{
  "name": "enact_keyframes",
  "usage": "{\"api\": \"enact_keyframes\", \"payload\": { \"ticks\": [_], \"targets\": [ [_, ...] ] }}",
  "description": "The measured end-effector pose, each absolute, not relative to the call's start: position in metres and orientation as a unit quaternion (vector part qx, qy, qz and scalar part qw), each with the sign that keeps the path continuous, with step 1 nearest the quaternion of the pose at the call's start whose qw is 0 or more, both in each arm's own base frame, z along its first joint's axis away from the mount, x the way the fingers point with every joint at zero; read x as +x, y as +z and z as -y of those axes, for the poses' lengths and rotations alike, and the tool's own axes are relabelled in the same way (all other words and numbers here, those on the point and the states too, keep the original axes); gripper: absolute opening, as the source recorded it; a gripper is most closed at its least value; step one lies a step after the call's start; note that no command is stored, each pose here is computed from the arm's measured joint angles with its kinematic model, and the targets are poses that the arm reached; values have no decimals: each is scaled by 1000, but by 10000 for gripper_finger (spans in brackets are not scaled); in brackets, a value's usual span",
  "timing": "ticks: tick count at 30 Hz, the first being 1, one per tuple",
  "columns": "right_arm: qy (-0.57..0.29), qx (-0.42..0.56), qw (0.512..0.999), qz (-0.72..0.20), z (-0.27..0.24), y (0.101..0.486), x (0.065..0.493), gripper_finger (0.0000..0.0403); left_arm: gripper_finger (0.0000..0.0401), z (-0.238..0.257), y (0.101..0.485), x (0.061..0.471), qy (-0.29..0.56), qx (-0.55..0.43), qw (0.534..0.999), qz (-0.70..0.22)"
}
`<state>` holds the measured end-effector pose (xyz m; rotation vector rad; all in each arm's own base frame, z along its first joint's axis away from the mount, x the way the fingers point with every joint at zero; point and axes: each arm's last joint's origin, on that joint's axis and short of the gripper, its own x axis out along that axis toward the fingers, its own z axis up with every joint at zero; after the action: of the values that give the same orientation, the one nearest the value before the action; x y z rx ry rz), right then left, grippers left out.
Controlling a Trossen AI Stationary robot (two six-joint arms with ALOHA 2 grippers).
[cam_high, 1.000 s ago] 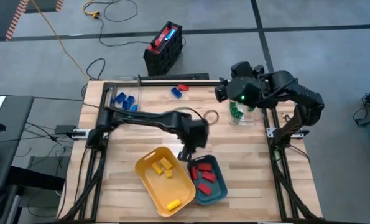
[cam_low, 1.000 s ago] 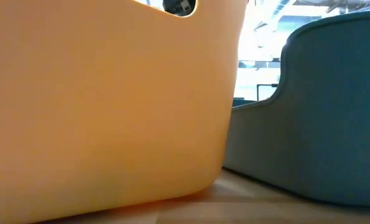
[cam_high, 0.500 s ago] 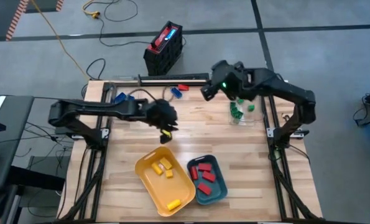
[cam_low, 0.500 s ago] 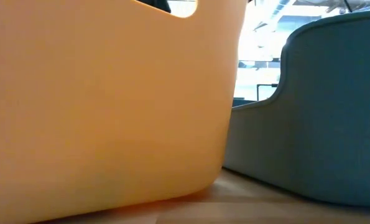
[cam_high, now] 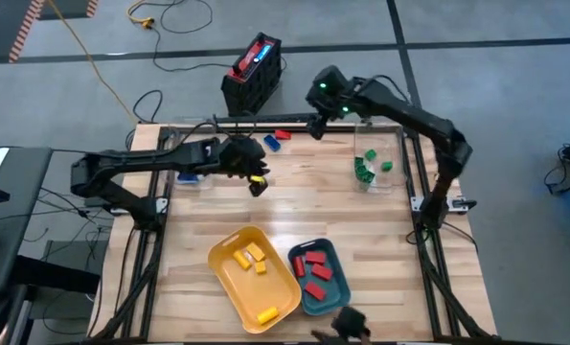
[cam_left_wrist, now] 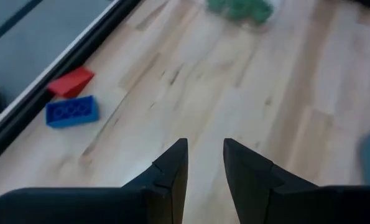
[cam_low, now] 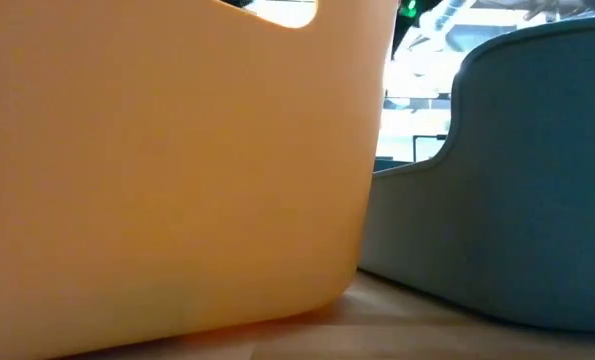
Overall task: Sort blocks
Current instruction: Put the blue game piece into the left transparent bin
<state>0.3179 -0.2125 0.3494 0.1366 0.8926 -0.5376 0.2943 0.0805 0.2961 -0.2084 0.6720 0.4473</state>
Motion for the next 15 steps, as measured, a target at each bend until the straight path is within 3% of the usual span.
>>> {"api": "enact_keyframes", "payload": {
  "ticks": [9, 15],
  "targets": [
    [-210, 104, 862, -450, 259, 293, 340, 290, 96, -123, 264, 303, 271, -134, 884, -356],
    [-211, 105, 873, -428, 250, 311, 338, 290, 96, -187, 245, 299, 251, -209, 872, -365]
  ]
}}
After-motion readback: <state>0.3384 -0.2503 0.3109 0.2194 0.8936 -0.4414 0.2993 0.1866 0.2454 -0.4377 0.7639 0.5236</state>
